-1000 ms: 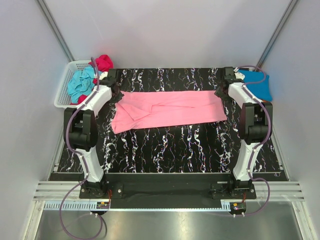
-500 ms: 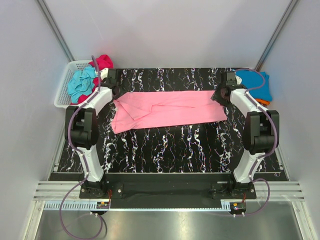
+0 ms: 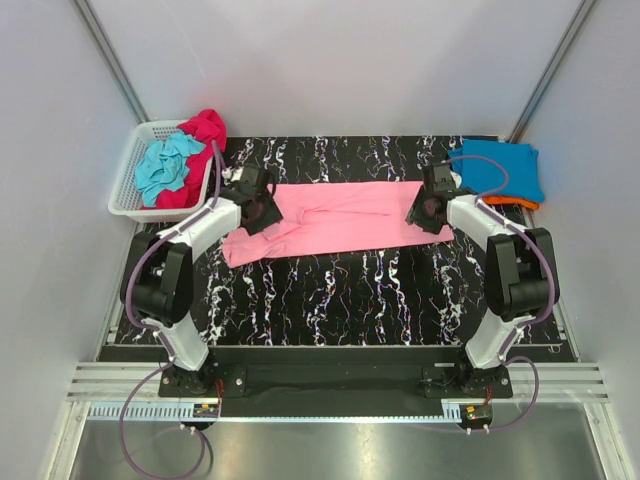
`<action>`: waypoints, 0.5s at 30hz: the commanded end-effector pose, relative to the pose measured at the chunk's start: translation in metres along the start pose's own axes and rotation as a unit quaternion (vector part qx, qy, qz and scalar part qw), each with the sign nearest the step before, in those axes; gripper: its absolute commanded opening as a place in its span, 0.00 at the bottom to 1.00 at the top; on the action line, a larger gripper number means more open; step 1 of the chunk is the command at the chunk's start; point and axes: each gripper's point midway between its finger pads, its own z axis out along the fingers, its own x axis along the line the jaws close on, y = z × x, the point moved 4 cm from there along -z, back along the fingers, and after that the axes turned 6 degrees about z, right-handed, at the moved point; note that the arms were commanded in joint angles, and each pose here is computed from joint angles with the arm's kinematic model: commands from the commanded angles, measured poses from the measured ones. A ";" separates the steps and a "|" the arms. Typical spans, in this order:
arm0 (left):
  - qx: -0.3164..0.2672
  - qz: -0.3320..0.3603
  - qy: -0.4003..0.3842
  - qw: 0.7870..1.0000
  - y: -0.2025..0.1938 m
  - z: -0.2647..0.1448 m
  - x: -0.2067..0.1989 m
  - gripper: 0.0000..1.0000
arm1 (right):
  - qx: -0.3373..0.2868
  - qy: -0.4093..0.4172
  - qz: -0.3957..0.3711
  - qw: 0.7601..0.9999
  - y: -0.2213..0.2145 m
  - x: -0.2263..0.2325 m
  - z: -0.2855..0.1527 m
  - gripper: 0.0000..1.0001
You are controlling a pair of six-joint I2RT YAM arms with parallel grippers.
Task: Fold and stack the t-shirts
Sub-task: Fold the tshirt
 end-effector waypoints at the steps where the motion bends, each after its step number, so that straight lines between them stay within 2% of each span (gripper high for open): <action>1: 0.028 -0.006 -0.018 0.999 -0.024 -0.006 -0.014 0.53 | -0.016 0.022 0.002 1.000 0.003 0.006 -0.018 0.51; 5: 0.027 -0.005 0.010 1.000 -0.032 0.004 -0.010 0.52 | -0.015 0.024 -0.001 1.000 0.000 0.004 -0.021 0.52; 10: 0.002 -0.003 0.051 0.999 -0.020 0.006 -0.003 0.51 | -0.010 0.022 -0.005 1.000 -0.003 0.002 -0.019 0.52; 15: 0.007 0.001 0.070 0.998 -0.019 0.013 -0.001 0.51 | -0.006 0.022 -0.006 1.000 -0.004 0.003 -0.016 0.52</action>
